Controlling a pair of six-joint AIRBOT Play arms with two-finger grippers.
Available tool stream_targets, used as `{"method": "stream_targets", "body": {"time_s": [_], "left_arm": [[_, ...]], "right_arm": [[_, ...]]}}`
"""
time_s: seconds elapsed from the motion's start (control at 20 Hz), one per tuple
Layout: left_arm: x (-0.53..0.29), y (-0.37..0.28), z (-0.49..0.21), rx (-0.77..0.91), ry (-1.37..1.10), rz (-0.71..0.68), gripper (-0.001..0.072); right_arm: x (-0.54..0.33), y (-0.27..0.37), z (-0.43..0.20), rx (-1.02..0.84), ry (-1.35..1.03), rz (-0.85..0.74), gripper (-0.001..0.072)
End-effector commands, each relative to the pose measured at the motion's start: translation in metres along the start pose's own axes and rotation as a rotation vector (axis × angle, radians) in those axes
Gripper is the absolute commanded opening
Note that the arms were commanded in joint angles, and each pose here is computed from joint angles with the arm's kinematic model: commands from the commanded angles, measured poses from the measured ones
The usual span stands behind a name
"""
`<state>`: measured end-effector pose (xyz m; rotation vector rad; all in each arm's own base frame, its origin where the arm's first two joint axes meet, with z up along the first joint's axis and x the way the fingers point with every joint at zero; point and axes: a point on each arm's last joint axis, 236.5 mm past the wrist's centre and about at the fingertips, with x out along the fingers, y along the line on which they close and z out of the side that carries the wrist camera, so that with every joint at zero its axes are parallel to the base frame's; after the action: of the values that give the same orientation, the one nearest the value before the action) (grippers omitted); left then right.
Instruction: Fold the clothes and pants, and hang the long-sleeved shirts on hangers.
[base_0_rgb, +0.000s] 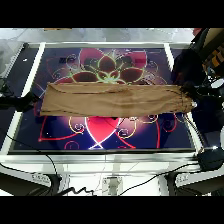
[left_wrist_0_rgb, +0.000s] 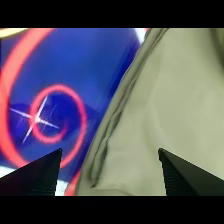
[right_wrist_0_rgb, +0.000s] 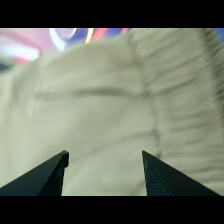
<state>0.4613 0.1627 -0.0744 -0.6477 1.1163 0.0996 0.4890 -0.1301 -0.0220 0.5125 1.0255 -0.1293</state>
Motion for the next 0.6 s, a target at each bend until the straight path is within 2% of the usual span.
{"method": "stream_targets", "body": {"time_s": [0.0, 0.25, 0.3, 0.4, 0.45, 0.5, 0.55], "left_arm": [[0.022, -0.008, -0.006, 0.03, 0.024, -0.074, 0.0699], [0.042, -0.016, -0.011, 0.101, 0.037, -0.094, 0.0568], [0.044, -0.02, -0.01, 0.118, 0.031, -0.093, 0.0492], [0.046, -0.029, -0.003, 0.143, 0.002, -0.086, 0.0291], [0.046, -0.036, 0.002, 0.161, -0.012, -0.087, 0.0136], [0.043, -0.044, 0.009, 0.181, -0.027, -0.091, 0.0014], [0.038, -0.054, 0.018, 0.203, -0.046, -0.098, 0.0017]], "right_arm": [[-0.002, 0.032, -0.022, -0.064, 0.088, 0.118, 0.0519], [0.009, 0.092, -0.035, -0.19, 0.1, 0.177, 0.0505], [0.011, 0.107, -0.036, -0.213, 0.089, 0.191, 0.0498], [0.014, 0.143, -0.035, -0.269, 0.055, 0.22, 0.0426], [0.015, 0.164, -0.036, -0.299, 0.033, 0.24, 0.0381], [0.015, 0.184, -0.036, -0.33, 0.008, 0.256, 0.0325], [0.014, 0.207, -0.036, -0.361, -0.023, 0.277, 0.0288]]}}
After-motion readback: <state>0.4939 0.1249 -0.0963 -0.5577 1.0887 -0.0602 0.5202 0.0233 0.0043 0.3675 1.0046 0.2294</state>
